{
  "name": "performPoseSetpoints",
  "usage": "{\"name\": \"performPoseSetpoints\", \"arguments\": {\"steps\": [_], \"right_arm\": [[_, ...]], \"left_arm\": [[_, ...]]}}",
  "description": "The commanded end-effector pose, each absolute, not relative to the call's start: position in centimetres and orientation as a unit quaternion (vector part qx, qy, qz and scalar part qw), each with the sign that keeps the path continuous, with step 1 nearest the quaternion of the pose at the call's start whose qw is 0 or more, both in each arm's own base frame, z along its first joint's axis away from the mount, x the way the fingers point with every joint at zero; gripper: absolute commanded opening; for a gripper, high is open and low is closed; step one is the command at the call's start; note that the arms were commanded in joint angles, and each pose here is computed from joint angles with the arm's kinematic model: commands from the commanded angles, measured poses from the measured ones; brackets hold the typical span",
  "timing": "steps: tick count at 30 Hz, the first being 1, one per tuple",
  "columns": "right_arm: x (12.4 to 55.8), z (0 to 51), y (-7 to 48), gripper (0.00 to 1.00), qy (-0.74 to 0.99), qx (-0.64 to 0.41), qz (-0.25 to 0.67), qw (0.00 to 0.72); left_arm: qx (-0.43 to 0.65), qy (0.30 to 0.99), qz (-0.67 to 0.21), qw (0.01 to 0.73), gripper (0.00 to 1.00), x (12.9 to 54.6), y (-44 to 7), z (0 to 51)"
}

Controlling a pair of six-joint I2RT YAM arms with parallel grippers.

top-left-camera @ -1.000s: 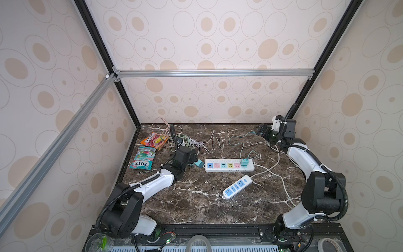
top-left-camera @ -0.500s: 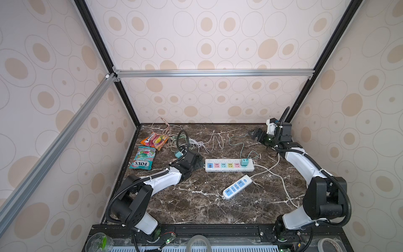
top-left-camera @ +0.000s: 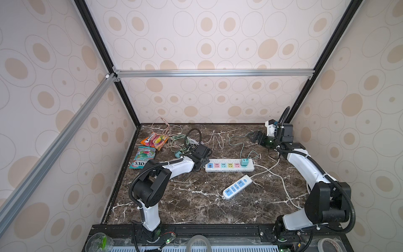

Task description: Insert the plug

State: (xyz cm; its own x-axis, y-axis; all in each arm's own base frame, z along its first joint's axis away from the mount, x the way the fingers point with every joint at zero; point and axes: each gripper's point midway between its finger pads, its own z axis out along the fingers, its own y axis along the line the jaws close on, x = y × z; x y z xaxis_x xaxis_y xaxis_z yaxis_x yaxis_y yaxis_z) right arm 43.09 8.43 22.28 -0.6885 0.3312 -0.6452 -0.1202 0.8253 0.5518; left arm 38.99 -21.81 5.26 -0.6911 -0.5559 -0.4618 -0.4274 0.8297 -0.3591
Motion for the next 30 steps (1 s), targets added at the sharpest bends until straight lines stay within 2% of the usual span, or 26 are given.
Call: {"name": "performPoseSetpoints", "arguments": {"steps": [1,10,20,30], "right_arm": [[42.1,22.0,8.6,0.99,0.878,0.042,0.282,0.384],[41.7,21.2,8.7,0.99,0.885,0.035,0.278,0.372],[42.0,20.4,8.8,0.99,0.888,0.047,0.284,0.359],[42.1,20.4,8.7,0.99,0.888,0.052,0.284,0.357]], "left_arm": [[-0.294,0.913,-0.097,0.266,0.78,38.8,-21.9,4.2],[-0.298,0.916,-0.081,0.255,0.69,38.7,-21.7,2.7],[-0.303,0.915,-0.088,0.254,0.68,37.0,-21.4,3.4],[-0.298,0.919,-0.088,0.241,0.58,36.7,-21.8,2.4]]}}
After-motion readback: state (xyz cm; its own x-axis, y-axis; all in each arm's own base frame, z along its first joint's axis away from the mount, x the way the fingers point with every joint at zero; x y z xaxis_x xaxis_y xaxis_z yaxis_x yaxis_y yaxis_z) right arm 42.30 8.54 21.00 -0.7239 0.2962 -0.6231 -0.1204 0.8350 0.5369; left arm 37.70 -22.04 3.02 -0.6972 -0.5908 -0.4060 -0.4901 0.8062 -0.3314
